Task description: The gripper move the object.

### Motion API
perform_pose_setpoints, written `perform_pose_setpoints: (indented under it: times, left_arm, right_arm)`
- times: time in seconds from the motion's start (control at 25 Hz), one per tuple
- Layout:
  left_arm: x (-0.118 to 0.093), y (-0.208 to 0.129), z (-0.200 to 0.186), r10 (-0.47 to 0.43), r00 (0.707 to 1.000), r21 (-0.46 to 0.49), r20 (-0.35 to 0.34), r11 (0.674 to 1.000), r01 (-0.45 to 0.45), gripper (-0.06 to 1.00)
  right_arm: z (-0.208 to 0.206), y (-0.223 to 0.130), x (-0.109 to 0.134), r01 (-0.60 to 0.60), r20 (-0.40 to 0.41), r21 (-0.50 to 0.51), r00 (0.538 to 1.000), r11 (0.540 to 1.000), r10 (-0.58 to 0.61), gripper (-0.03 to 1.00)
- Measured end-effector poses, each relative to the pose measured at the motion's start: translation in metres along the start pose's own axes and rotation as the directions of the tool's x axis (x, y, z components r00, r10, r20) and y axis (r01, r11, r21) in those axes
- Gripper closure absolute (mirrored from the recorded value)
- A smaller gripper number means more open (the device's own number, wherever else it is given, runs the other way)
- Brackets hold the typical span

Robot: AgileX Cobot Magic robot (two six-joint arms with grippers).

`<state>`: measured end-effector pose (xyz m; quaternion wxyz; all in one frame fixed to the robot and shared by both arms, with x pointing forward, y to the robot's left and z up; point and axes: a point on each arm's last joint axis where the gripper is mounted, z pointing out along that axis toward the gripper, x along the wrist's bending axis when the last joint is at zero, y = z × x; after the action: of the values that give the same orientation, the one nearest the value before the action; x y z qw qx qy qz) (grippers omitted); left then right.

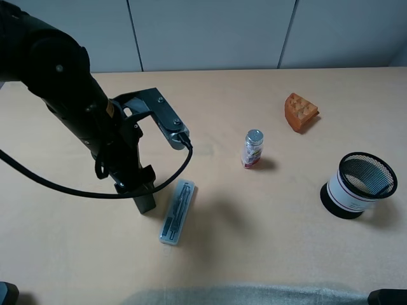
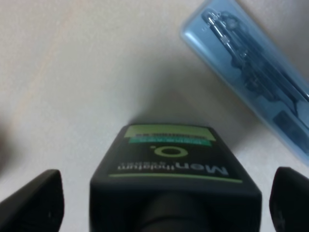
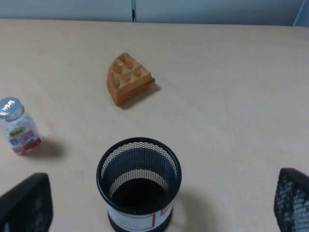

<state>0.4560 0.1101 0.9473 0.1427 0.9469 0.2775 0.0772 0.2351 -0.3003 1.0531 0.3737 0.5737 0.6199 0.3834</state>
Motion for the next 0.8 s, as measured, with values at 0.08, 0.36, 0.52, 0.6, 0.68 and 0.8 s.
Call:
perform_pose_setpoints:
  times: [0.08,0.36,0.52,0.6,0.68,0.8]
  left_arm:
    - [0.001,0.003,-0.004,0.001,1.000,0.014,0.006,1.000,-0.001,0.10]
    - [0.003,0.012,-0.015,0.002,1.000,0.064,0.025,0.998,-0.003,0.10]
    - [0.004,0.019,-0.023,0.003,0.999,0.081,0.032,0.997,-0.005,0.10]
    - [0.005,0.022,-0.028,0.003,0.999,0.089,0.036,0.996,-0.006,0.10]
    - [0.005,0.025,-0.032,0.004,0.999,0.098,0.040,0.995,-0.007,0.10]
    - [0.006,0.029,-0.041,0.004,0.999,0.110,0.045,0.994,-0.009,0.10]
  right_arm:
    - [0.000,0.000,0.000,0.000,0.000,0.000,1.000,1.000,0.000,0.28]
    - [0.000,0.000,0.000,0.000,0.000,0.000,1.000,1.000,0.000,0.28]
    - [0.000,0.000,0.000,0.000,0.000,0.000,1.000,1.000,0.000,0.28]
    - [0.000,0.000,0.000,0.000,0.000,0.000,1.000,1.000,0.000,0.28]
    - [0.000,0.000,0.000,0.000,0.000,0.000,1.000,1.000,0.000,0.28]
    - [0.000,0.000,0.000,0.000,0.000,0.000,1.000,1.000,0.000,0.28]
